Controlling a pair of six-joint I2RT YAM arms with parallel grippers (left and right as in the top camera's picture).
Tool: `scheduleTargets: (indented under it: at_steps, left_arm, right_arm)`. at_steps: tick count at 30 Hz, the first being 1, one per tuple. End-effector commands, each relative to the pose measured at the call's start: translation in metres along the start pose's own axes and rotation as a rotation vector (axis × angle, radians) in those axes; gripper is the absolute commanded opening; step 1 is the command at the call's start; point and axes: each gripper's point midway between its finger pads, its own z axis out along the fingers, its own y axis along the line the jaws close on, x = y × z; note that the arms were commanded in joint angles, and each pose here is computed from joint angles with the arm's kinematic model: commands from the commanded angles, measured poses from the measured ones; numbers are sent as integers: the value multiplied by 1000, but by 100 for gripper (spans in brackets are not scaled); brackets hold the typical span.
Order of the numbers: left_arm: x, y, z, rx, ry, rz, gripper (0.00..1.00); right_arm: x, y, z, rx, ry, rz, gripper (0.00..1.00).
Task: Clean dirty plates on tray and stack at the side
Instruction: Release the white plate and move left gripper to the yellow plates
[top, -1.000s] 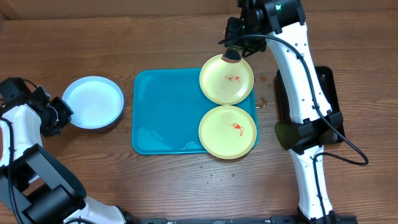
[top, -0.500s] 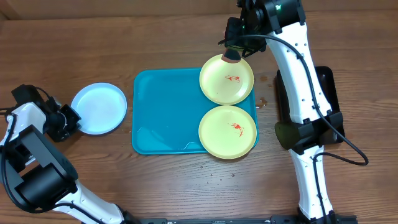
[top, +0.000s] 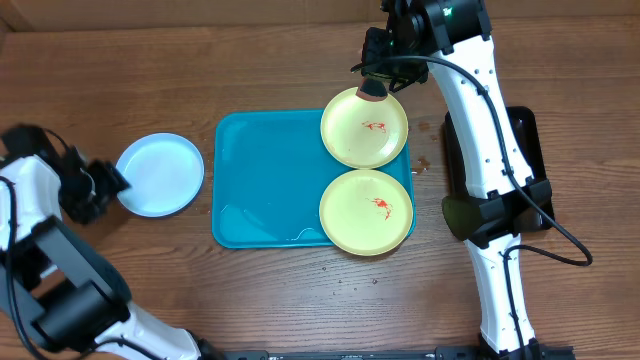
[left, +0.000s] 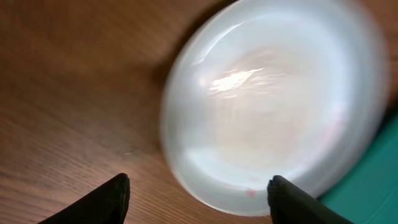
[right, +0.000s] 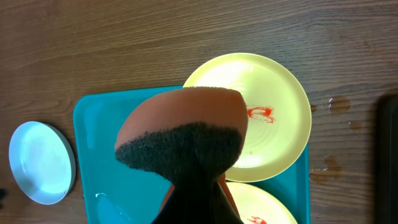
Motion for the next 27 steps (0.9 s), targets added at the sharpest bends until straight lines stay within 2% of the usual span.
scheduleTargets:
  at_steps: [1, 4, 7, 13, 15, 18, 21, 27]
  left_arm:
    - [-10, -86, -72, 269, -143, 275, 76]
    - [4, -135, -94, 347, -163, 401, 76]
    - [28, -179, -94, 379, -141, 522, 79]
    - [107, -258, -66, 435, 49, 687, 79]
    - [133, -275, -54, 435, 122, 709, 76]
    - [170, -291, -33, 418, 237, 719, 67]
    - [208, -301, -13, 404, 360, 756, 63]
    - [265, -286, 25, 253, 567, 810, 56]
  right_arm:
    - [-6, 3, -23, -31, -52, -7, 4]
    - [-8, 1, -24, -30, -54, -2, 4]
    - [-9, -1, -24, -28, -56, 2, 4]
    - [-11, -5, -25, -25, -59, 10, 4]
    - [-11, -5, -25, -25, -59, 10, 4]
    - [-11, -5, -25, -25, -59, 10, 4]
    - [-11, -5, -25, -25, -59, 11, 4]
    - [-11, -5, -25, -25, -58, 11, 4]
